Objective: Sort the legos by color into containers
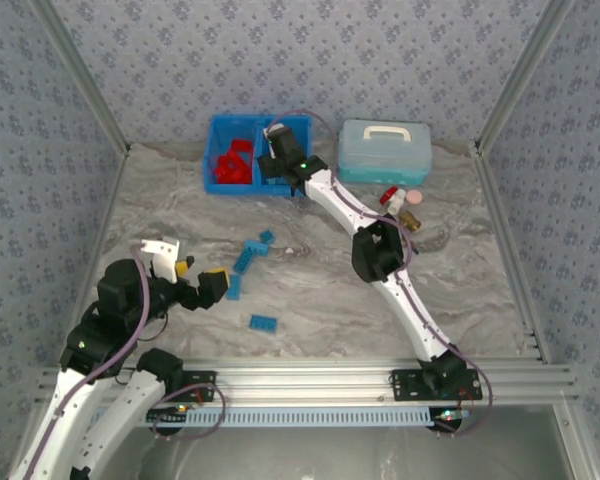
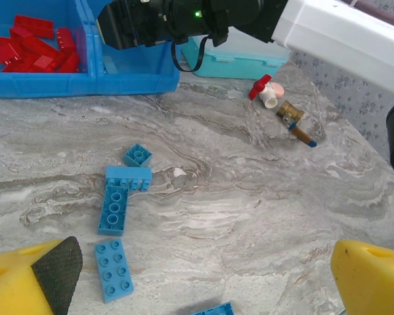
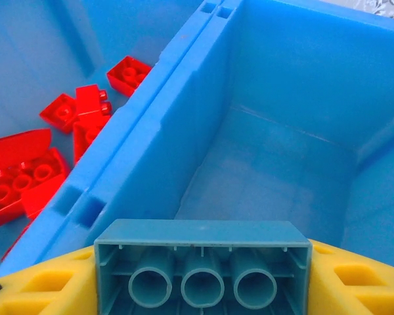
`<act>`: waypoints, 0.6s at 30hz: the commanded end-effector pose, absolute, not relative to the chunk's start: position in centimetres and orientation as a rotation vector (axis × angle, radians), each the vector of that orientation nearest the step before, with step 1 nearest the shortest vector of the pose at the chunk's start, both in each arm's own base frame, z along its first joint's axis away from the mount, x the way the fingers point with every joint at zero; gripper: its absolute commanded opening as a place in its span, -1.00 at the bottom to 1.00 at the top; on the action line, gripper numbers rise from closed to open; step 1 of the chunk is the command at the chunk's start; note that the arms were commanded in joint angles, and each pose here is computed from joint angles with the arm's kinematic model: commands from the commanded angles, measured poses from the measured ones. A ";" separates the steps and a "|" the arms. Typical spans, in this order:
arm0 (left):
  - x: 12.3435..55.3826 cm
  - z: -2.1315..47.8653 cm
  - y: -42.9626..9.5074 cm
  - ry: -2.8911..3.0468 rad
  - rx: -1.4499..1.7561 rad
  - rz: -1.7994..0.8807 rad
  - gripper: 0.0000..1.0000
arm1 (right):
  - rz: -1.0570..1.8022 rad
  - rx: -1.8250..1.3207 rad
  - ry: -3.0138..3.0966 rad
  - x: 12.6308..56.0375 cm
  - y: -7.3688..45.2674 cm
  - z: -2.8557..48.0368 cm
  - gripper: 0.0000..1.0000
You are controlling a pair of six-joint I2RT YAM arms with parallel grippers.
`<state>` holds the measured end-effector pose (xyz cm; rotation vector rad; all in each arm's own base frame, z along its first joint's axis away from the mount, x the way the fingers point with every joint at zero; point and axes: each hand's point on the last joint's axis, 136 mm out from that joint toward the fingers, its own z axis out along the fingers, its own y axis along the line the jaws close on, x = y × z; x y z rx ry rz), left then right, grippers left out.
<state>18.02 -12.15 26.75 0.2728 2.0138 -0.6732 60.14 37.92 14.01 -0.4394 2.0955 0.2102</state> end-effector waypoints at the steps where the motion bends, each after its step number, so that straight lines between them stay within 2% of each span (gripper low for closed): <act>1: 18.3 26.8 -11.9 2.013 0.265 -0.656 0.99 | 0.221 -0.396 1.972 62.4 37.4 17.0 0.13; 4: 18.4 26.8 -11.9 2.016 0.262 -0.653 0.99 | 0.228 -0.386 1.967 62.8 37.4 16.3 0.19; 10: 18.4 26.7 -11.9 2.019 0.264 -0.651 0.98 | 0.241 -0.398 1.956 62.3 37.8 18.0 0.64; 14: 18.4 26.8 -11.9 2.016 0.267 -0.653 0.99 | 0.278 -0.403 1.970 60.5 37.9 21.3 0.74; 18: 18.3 26.9 -12.0 2.011 0.271 -0.655 0.98 | 0.312 -0.375 2.011 57.9 37.1 24.6 0.75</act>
